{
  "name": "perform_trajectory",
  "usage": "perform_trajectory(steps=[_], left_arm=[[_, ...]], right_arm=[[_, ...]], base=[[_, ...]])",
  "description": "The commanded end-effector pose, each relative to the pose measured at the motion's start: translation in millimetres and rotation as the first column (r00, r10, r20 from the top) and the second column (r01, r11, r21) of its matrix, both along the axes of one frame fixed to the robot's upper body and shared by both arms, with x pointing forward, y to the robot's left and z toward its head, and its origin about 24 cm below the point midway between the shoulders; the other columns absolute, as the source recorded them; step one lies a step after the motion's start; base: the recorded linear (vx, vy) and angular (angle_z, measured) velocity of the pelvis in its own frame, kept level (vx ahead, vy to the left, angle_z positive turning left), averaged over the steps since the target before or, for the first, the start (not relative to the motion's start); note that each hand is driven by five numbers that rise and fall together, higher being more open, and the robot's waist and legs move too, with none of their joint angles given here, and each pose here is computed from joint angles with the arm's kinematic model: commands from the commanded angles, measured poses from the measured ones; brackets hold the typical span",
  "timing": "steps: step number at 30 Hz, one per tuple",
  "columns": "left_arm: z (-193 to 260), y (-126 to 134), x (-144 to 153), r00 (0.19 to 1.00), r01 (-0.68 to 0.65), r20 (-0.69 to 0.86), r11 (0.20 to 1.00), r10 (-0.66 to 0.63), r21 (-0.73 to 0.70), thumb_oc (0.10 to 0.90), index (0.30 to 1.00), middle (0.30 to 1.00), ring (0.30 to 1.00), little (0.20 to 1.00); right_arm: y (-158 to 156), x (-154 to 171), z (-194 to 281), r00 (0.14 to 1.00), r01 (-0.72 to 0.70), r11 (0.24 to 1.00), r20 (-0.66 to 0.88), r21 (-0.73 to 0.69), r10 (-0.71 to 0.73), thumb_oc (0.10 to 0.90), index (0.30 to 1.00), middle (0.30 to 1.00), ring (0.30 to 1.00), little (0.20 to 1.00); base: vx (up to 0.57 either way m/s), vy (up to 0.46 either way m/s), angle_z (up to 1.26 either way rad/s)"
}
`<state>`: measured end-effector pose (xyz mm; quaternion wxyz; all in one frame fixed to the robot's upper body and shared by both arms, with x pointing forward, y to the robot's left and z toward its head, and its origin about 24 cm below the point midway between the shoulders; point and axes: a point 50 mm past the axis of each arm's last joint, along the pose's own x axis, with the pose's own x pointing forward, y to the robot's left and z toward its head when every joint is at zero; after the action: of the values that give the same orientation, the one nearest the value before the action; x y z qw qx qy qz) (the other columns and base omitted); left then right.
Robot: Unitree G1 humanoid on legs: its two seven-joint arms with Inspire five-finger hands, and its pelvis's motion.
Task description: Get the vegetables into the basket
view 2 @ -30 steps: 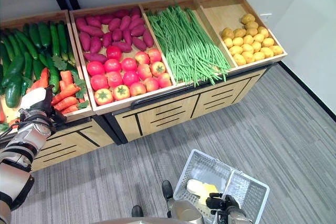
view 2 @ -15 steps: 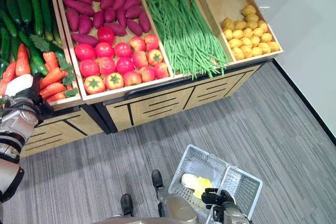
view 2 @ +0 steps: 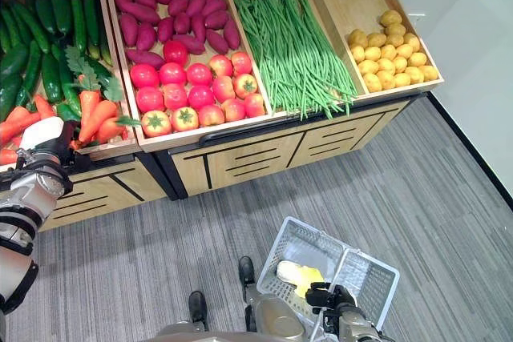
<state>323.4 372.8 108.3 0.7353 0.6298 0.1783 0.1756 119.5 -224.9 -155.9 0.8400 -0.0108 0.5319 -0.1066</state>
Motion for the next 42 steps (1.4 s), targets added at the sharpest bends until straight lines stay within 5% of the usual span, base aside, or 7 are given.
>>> perform_trajectory(steps=[1, 10, 11, 12, 27, 34, 42], left_arm=[[55, 6, 16, 0.976, -0.044, 0.210, 0.998, 0.053, -0.044, 0.400, 0.300, 0.300, 0.300, 0.300], [52, 7, 14, 0.980, -0.050, 0.192, 0.998, 0.058, -0.044, 0.400, 0.300, 0.300, 0.300, 0.300], [52, 7, 14, 0.980, -0.051, 0.190, 0.998, 0.058, -0.043, 0.608, 0.591, 0.591, 0.591, 0.591], [52, 5, 17, 0.979, -0.048, 0.195, 0.998, 0.057, -0.050, 0.900, 1.000, 1.000, 1.000, 1.000], [64, 5, 18, 0.975, -0.038, 0.217, 0.999, 0.041, -0.016, 0.900, 1.000, 1.000, 1.000, 1.000], [130, -4, 24, 0.914, 0.028, 0.402, 0.998, -0.052, 0.064, 0.900, 1.000, 1.000, 1.000, 1.000], [146, -10, 31, 0.889, 0.038, 0.453, 0.998, -0.058, 0.052, 0.900, 1.000, 1.000, 1.000, 1.000]], right_arm=[[-20, -14, 1, 0.992, -0.102, 0.991, -0.077, -0.089, 0.096, 0.400, 0.300, 0.300, 0.300, 0.300], [-22, -17, 0, 0.990, -0.110, 0.990, -0.095, -0.091, 0.101, 0.400, 0.300, 0.300, 0.300, 0.300], [-21, -17, 0, 0.990, -0.110, 0.990, -0.095, -0.089, 0.101, 0.400, 0.300, 0.300, 0.300, 0.300], [-21, -16, 0, 0.990, -0.115, 0.989, -0.094, -0.090, 0.106, 0.400, 0.300, 0.300, 0.300, 0.300], [-23, -22, -1, 0.990, -0.095, 0.992, -0.113, -0.088, 0.084, 0.400, 0.300, 0.300, 0.300, 0.300], [-26, -31, -3, 0.986, -0.097, 0.992, -0.147, -0.083, 0.084, 0.400, 0.300, 0.300, 0.300, 0.300], [-28, -33, -3, 0.979, -0.127, 0.988, -0.172, -0.086, 0.110, 0.400, 0.300, 0.300, 0.300, 0.300]], base=[[0.00, 0.000, 0.00], [0.00, 0.000, 0.00], [0.00, 0.000, 0.00], [0.00, 0.000, 0.00], [0.00, 0.000, 0.00], [0.02, 0.002, 0.00], [0.03, 0.015, 0.06]])
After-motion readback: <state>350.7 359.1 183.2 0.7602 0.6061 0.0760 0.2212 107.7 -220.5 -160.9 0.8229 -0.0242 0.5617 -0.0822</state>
